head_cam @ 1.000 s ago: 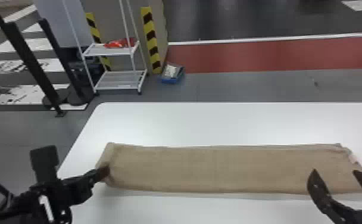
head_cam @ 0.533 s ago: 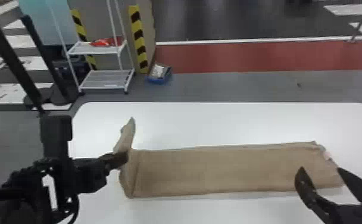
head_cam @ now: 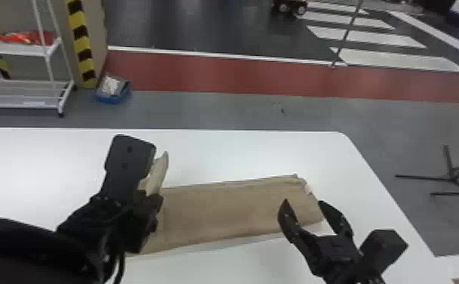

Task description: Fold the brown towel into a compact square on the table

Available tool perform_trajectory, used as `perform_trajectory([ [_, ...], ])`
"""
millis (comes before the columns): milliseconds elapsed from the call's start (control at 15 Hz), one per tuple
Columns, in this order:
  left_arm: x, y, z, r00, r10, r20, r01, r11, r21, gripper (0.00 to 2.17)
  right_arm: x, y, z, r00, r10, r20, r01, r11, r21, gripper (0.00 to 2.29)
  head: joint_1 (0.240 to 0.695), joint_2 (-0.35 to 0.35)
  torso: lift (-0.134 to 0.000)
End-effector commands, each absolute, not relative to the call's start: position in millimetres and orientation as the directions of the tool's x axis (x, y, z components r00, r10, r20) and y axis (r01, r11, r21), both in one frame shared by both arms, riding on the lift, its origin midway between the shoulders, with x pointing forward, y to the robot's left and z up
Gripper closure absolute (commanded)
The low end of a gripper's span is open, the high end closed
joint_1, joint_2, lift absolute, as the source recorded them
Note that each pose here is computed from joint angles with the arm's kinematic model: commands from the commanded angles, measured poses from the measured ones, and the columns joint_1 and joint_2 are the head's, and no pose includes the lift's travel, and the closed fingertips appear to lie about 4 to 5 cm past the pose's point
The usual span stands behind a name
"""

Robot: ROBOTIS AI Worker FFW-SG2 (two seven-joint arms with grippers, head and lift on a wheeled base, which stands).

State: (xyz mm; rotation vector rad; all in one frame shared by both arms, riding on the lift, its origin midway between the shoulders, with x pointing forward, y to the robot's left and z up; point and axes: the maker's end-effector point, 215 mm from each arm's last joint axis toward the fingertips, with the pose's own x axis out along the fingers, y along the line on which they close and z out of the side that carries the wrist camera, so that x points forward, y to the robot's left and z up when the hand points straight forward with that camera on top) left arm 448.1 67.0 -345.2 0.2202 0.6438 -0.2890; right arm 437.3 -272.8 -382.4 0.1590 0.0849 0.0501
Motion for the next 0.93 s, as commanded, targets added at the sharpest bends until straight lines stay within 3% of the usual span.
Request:
perform_trajectory([
  [0, 450.5, 42.5, -354.7, 0.761, -0.184, -0.622, 0.360, 0.917, 0.169, 2.15, 438.2, -274.4, -385.8, 0.995, 0.053, -0.088, -0.038, 0.985, 0.166, 0.11, 0.695, -0.246, -0.114],
  [133, 456.8, 32.3, -371.4, 0.759, -0.165, -0.630, 0.372, 0.904, 0.211, 2.15, 440.9, -275.1, -387.0, 0.995, 0.050, -0.090, -0.035, 0.986, 0.166, 0.11, 0.695, -0.272, -0.114],
  [267, 468.3, 17.0, -373.2, 0.800, -0.154, -0.580, 0.358, 0.898, 0.255, 2.12, 442.3, -275.0, -390.3, 0.994, 0.051, -0.097, -0.034, 0.985, 0.168, 0.11, 0.695, -0.285, -0.114],
  [333, 467.6, 7.7, -373.3, 0.806, -0.164, -0.569, 0.366, 0.893, 0.260, 1.90, 442.9, -274.1, -389.6, 0.994, 0.052, -0.096, -0.036, 0.985, 0.169, 0.11, 0.695, -0.289, -0.114],
  [400, 463.1, -1.7, -374.5, 0.801, -0.185, -0.570, 0.386, 0.887, 0.254, 1.41, 443.5, -274.1, -389.0, 0.994, 0.052, -0.094, -0.036, 0.985, 0.167, 0.11, 0.695, -0.293, -0.114],
  [467, 456.6, -13.1, -375.6, 0.794, -0.214, -0.569, 0.411, 0.879, 0.243, 0.33, 444.0, -275.0, -388.3, 0.994, 0.051, -0.093, -0.035, 0.985, 0.166, 0.11, 0.695, -0.307, -0.114],
  [533, 450.7, -19.5, -377.8, 0.787, -0.229, -0.572, 0.425, 0.874, 0.236, 0.00, 444.8, -274.9, -386.8, 0.995, 0.051, -0.090, -0.036, 0.985, 0.166, 0.11, 0.695, -0.318, -0.114],
  [867, 437.7, -33.6, -370.0, 0.792, -0.282, -0.541, 0.442, 0.876, 0.191, 0.04, 448.8, -265.8, -387.1, 0.993, 0.067, -0.101, -0.049, 0.984, 0.171, 0.11, 0.695, -0.350, -0.114],
])
